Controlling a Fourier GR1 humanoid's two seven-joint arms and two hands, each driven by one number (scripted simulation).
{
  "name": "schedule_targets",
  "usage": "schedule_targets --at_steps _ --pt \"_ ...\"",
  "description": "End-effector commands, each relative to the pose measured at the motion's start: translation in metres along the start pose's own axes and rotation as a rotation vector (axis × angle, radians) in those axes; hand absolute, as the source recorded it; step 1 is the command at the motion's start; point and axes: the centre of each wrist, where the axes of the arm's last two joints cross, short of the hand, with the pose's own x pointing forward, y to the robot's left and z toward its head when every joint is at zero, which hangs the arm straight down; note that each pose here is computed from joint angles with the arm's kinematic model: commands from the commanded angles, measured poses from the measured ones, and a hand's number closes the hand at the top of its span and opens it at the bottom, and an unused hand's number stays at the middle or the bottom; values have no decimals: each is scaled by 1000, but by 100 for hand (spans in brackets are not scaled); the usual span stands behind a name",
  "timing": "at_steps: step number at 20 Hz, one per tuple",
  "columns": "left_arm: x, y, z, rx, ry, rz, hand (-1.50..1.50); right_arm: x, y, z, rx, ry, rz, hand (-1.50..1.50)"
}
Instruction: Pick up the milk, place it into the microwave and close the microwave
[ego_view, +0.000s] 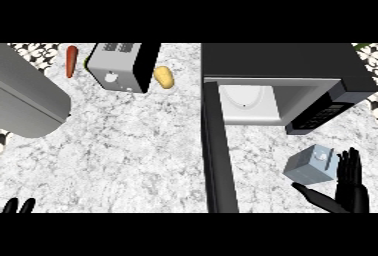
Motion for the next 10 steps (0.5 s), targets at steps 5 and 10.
schedule_targets --at_steps 5,10 --pt "-5 -2 3 1 12 3 -150 -19 28 2 152 -104 -244 150" --pt "1 7 0 9 14 22 -150 6 33 -23 -39 -231 45 150"
